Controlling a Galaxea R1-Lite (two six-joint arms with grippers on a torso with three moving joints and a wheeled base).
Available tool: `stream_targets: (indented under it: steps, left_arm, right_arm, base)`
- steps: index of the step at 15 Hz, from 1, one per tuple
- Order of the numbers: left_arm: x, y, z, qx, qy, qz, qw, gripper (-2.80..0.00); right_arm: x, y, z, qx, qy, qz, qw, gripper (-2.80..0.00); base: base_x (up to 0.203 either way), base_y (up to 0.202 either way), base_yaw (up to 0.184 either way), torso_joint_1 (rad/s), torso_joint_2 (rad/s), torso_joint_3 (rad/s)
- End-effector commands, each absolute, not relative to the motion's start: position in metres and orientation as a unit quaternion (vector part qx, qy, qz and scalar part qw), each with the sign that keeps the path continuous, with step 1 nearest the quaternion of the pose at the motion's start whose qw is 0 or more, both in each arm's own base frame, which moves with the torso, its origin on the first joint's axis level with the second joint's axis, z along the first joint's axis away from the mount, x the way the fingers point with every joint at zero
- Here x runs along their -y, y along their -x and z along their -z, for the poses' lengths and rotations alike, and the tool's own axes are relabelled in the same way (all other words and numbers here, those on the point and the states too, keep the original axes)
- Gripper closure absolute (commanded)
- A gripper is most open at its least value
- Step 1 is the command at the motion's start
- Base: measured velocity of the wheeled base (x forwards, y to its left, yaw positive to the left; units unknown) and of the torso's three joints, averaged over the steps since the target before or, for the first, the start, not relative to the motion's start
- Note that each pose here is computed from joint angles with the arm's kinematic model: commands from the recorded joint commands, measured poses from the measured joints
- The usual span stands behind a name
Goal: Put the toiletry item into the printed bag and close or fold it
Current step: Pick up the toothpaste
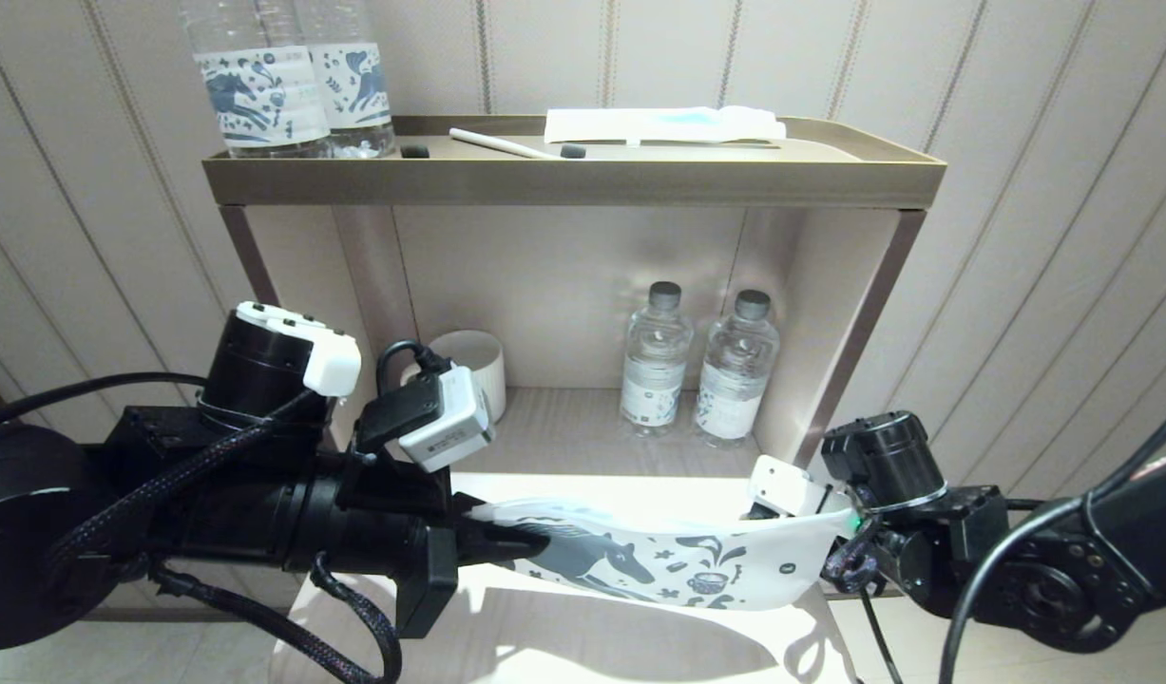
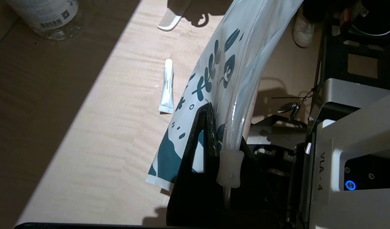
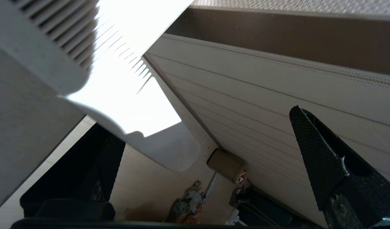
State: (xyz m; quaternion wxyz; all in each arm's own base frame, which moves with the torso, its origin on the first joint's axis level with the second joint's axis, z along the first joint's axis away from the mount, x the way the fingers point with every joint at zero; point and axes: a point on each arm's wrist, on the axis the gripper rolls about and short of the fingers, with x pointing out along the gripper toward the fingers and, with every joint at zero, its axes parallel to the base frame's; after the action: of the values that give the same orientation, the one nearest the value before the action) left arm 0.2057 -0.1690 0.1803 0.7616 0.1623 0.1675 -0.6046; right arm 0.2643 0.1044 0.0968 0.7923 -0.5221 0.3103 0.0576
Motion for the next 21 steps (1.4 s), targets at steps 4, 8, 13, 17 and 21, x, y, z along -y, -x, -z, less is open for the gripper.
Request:
stream_targets:
  steps: [4, 8, 13, 17, 21]
  left_arm:
    - [0.17, -0.207, -0.178, -0.17, -0.163, 0.606, 0.76, 0.0]
    - [0.17, -0.207, -0.178, -0.17, -0.163, 0.606, 0.76, 0.0]
    - [0.171, -0.208, -0.176, -0.173, -0.163, 0.605, 0.76, 0.0]
    - [0.172, -0.209, -0.178, -0.159, -0.164, 0.604, 0.764, 0.0]
    - [0.171, -0.209, -0.178, -0.157, -0.164, 0.604, 0.764, 0.0]
  right_arm:
    - [-0.105, -0.269, -0.096, -0.317, 0.526, -0.059, 0.787, -2.8]
    - [-0.103, -0.271, -0.097, -0.318, 0.524, -0.053, 0.789, -2.8]
    - [-0.104, -0.276, -0.096, -0.322, 0.52, -0.052, 0.789, 0.0]
    - [-0.109, -0.278, -0.088, -0.327, 0.522, -0.06, 0.785, 0.0]
    - [-0.109, -0.278, -0.093, -0.32, 0.519, -0.056, 0.79, 0.0]
  base:
    - [0.0, 0.0, 0.0, 0.0, 0.0, 0.0]
    - [0.0, 0.0, 0.0, 0.0, 0.0, 0.0]
    - [0.0, 0.0, 0.0, 0.0, 0.0, 0.0]
    - [0.0, 0.0, 0.0, 0.0, 0.0, 0.0]
    - [0.0, 0.0, 0.0, 0.0, 0.0, 0.0]
